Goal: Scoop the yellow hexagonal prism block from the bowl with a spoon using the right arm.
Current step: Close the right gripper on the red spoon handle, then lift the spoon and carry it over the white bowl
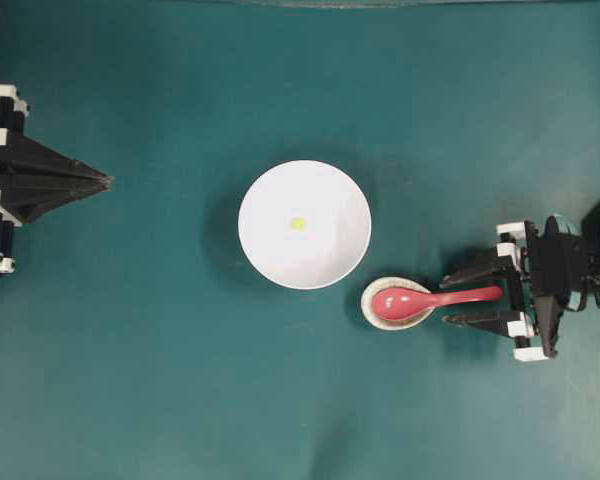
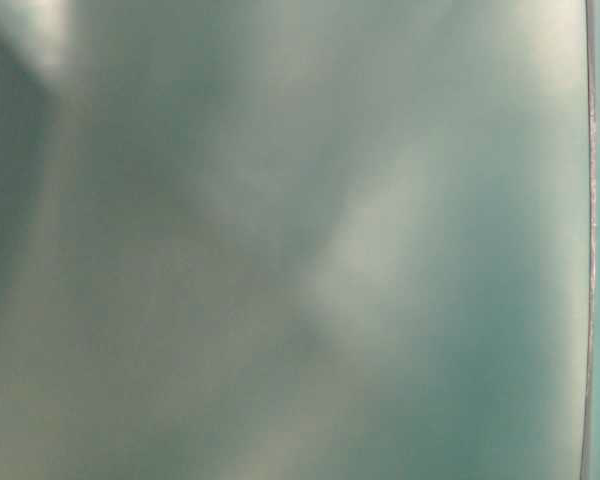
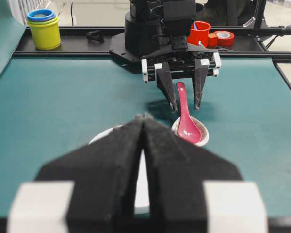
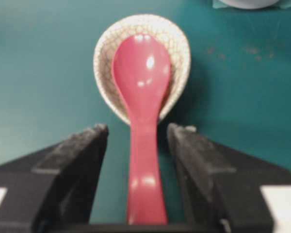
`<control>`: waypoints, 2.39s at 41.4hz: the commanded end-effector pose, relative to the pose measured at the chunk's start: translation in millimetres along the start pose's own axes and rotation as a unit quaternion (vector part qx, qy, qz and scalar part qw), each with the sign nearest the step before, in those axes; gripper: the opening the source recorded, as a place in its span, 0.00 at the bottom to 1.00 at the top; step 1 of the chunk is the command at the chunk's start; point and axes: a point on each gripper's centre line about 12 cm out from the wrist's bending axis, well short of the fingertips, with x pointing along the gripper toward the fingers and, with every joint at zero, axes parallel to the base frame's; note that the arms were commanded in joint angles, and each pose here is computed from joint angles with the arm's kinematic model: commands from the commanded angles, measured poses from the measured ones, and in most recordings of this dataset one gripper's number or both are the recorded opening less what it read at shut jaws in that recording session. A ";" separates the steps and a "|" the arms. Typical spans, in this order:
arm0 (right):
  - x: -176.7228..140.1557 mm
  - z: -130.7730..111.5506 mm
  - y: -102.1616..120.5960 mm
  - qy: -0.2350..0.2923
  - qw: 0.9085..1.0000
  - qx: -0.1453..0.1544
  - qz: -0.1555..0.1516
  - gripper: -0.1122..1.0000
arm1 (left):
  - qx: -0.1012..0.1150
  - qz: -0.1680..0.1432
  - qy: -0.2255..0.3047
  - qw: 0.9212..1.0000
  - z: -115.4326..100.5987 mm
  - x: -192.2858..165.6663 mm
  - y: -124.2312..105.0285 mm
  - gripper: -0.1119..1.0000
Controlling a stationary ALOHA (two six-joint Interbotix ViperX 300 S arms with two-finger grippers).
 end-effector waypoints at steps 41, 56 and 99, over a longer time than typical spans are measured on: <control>4.1 7.0 2.1 -0.014 0.999 -0.032 -0.005 0.47 | 0.001 0.001 0.000 1.000 3.3 2.2 0.3 0.11; 4.1 12.4 3.6 -0.025 0.999 -0.028 -0.002 0.33 | 0.001 0.001 0.000 1.000 3.3 2.2 0.4 0.11; -2.7 167.7 -37.9 0.030 0.998 0.050 -0.027 0.33 | 0.002 0.001 -0.015 1.000 7.8 2.1 0.4 0.11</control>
